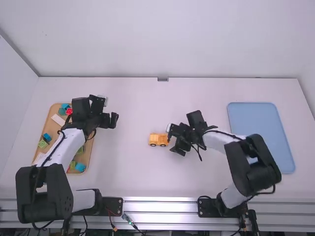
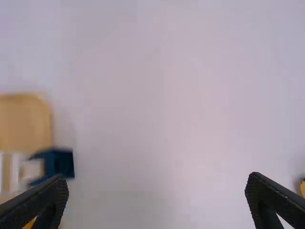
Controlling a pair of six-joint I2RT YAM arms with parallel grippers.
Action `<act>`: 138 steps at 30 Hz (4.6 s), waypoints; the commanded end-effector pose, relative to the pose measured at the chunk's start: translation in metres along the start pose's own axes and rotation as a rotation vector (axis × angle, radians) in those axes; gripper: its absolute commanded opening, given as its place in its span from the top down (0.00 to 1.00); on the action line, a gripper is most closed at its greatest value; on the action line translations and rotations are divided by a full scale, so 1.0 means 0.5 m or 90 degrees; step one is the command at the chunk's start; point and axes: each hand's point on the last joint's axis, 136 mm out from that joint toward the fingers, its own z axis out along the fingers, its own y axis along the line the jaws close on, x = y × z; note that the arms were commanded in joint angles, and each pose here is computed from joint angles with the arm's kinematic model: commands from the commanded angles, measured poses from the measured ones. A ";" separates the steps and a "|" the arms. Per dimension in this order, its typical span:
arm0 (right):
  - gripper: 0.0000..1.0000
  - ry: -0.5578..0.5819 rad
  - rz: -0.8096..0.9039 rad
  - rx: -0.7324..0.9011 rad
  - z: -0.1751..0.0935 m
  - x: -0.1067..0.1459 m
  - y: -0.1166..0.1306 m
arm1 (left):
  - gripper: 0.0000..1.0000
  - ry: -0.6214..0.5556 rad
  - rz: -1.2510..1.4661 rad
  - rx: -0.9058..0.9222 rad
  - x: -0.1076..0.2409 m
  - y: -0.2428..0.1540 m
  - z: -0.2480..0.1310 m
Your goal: Assemble lego blocks to make yellow taxi
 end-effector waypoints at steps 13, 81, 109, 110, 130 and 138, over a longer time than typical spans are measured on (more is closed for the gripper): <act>0.01 -0.031 -0.022 0.138 -0.129 -0.041 -0.092 | 0.01 0.074 -0.213 -0.187 -0.217 0.231 -0.076; 0.01 -0.063 0.018 0.158 -0.129 -0.073 -0.103 | 0.71 0.301 -0.903 -0.413 0.073 0.397 0.205; 0.01 -0.058 0.017 0.154 -0.127 -0.069 -0.099 | 0.98 0.262 -0.790 -0.397 -0.068 0.402 0.088; 0.01 -0.058 0.020 0.154 -0.127 -0.069 -0.100 | 0.98 0.261 -0.770 -0.396 -0.083 0.396 0.078; 0.01 -0.200 0.254 0.272 -0.243 -0.109 -0.197 | 0.98 0.224 -0.186 -0.148 -0.332 -0.096 0.094; 0.01 -0.229 0.306 0.349 -0.368 -0.090 -0.201 | 0.98 0.250 -0.070 -0.116 -0.296 -0.249 0.124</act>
